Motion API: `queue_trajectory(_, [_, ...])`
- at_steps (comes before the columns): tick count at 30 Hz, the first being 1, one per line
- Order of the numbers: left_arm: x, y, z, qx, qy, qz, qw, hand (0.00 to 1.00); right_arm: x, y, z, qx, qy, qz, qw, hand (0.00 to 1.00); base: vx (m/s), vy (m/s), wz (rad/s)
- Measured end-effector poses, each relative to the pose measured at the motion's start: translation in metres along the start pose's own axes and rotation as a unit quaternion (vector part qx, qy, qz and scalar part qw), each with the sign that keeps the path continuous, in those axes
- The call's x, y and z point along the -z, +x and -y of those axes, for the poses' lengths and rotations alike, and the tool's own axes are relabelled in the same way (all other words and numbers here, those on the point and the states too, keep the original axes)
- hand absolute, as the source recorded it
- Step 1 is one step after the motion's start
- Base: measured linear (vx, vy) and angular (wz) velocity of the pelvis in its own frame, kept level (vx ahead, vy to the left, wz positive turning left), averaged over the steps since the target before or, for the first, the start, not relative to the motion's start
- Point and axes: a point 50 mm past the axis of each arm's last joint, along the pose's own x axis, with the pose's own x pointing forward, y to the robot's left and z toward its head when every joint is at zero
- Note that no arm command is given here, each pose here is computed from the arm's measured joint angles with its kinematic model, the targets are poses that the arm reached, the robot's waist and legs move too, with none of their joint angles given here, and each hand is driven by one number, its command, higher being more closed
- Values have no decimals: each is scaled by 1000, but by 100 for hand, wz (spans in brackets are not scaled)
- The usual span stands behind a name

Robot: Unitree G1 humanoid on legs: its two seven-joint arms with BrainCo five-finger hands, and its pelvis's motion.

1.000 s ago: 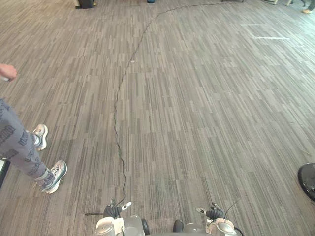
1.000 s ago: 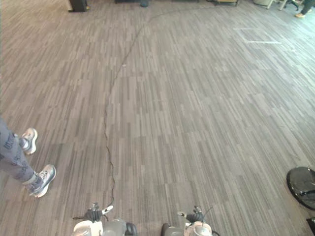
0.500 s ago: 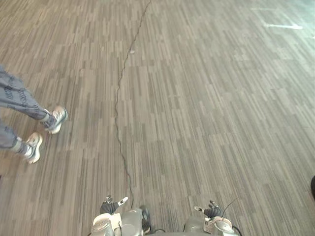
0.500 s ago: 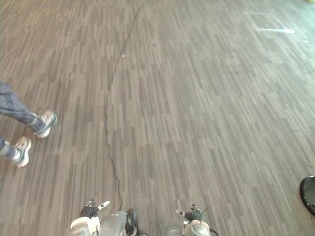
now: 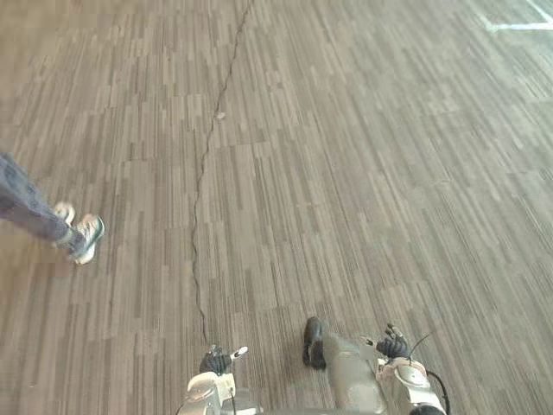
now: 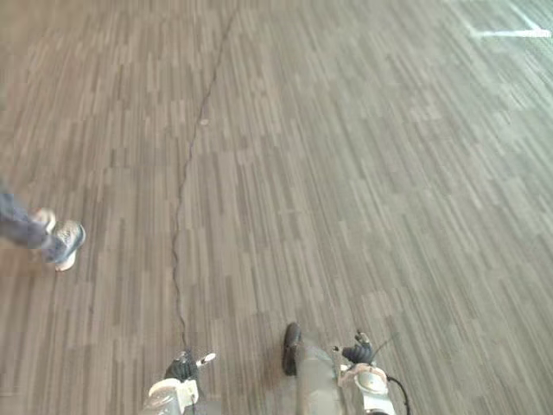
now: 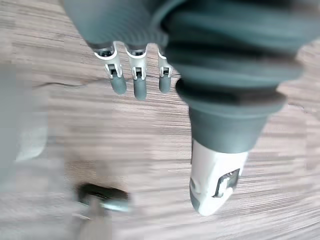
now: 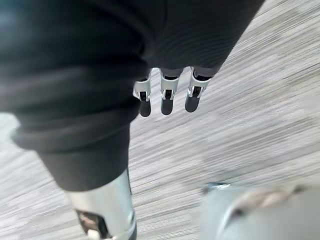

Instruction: Pick up cushions and gather them together orderly.

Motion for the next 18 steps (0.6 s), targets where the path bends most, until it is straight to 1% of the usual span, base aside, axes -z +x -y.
queue_trajectory(2, [-8,0,-1,0,0,19,1000,0,7,-1,-2,-5,-2,-13,1000,0,569,-67,-38])
queue_trajectory(5, [-15,1,-3,-1,0,34,999,0,9,0,-4,-6,1,-25,1000,0,627,69,-71])
queue_trajectory(9, [-5,-4,-7,-6,-5,30,1000,0,18,-1,2,8,2,-44,999,0,623,311,-105])
queue_trajectory(11, [-10,-3,-15,-16,-4,37,999,0,22,-3,-6,-3,-1,-50,999,0,605,341,-51])
queue_trajectory(15, [-11,-2,-32,-33,11,32,999,0,35,-9,-16,-19,-3,-67,998,0,560,237,-31])
queue_trajectory(18, [3,-3,-33,-24,46,-1,999,0,22,-6,-18,-27,-10,-38,999,0,537,146,-44])
